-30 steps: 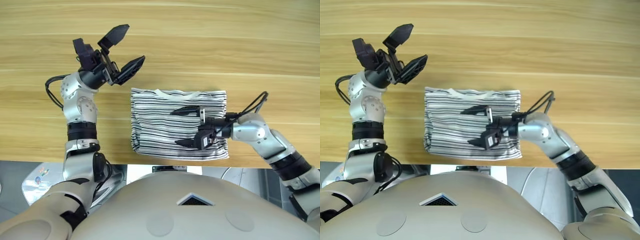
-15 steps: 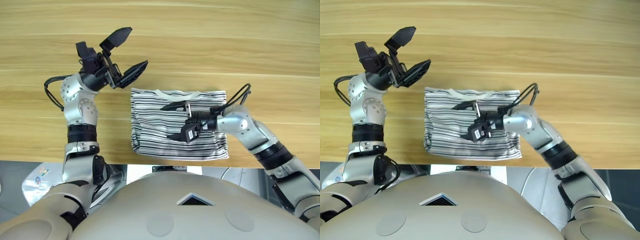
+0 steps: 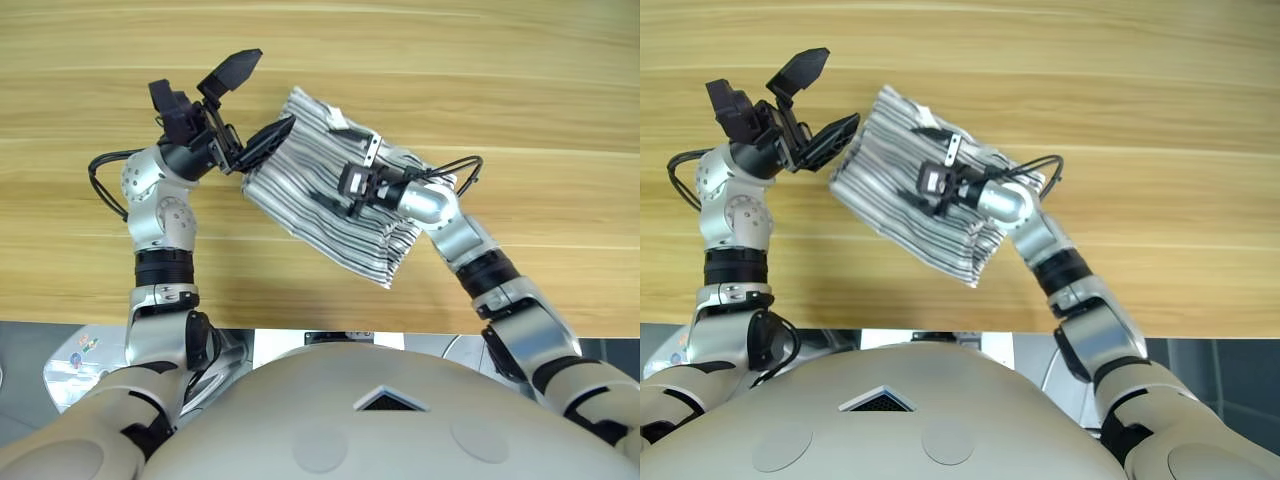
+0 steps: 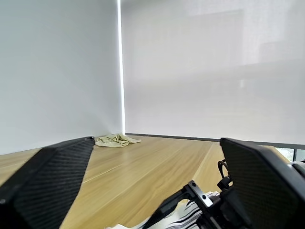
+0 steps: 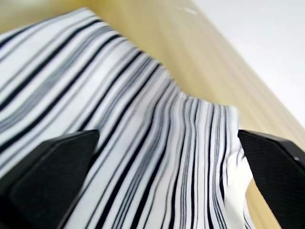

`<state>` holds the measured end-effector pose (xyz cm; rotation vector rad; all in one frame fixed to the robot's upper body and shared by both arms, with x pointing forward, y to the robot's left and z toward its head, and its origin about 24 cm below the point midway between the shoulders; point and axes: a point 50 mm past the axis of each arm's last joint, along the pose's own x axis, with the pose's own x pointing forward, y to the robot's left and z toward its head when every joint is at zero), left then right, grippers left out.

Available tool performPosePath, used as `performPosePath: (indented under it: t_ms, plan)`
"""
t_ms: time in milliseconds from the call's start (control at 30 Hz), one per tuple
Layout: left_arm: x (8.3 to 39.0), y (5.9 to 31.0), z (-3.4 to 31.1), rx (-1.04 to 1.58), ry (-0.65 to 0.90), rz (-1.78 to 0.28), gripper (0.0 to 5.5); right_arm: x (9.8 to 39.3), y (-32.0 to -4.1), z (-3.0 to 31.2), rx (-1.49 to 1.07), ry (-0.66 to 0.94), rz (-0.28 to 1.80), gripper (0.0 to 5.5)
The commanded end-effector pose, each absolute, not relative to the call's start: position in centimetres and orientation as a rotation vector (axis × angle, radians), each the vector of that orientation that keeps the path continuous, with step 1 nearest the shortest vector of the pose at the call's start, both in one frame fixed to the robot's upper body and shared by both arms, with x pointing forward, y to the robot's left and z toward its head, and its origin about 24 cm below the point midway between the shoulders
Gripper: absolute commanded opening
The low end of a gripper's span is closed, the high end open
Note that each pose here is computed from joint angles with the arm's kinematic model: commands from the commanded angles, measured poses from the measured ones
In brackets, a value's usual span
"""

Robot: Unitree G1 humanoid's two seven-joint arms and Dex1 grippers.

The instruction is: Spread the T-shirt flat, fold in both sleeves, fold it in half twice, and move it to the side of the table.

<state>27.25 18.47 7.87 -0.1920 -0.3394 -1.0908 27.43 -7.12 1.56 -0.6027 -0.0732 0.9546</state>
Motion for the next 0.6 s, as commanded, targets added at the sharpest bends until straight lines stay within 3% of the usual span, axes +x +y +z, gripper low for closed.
performPosePath:
  t_ms: [33, 167, 333, 467, 600]
  plan:
    - [27.0, 18.7, 7.9, -0.204, -0.339, -1.077, 4.91, 30.8, -7.2, 2.0, -0.553, -0.028, 0.656, 5.4]
    - [26.7, 18.9, 7.7, -0.214, -0.343, -1.061, 4.91, 32.5, -7.6, 0.9, -0.454, 0.103, 0.365, 5.4]
    - [26.2, 19.3, 7.6, -0.225, -0.347, -1.033, 4.91, 32.4, -6.3, 0.3, -0.355, 0.164, 0.168, 5.4]
    - [25.8, 19.5, 7.4, -0.226, -0.35, -1.019, 4.91, 32.2, -5.3, 2.0, -0.361, 0.031, 0.12, 5.4]
    - [25.8, 19.3, 7.2, -0.226, -0.346, -1.017, 4.91, 33.6, -8.4, 5.1, -0.368, -0.086, 0.024, 5.4]
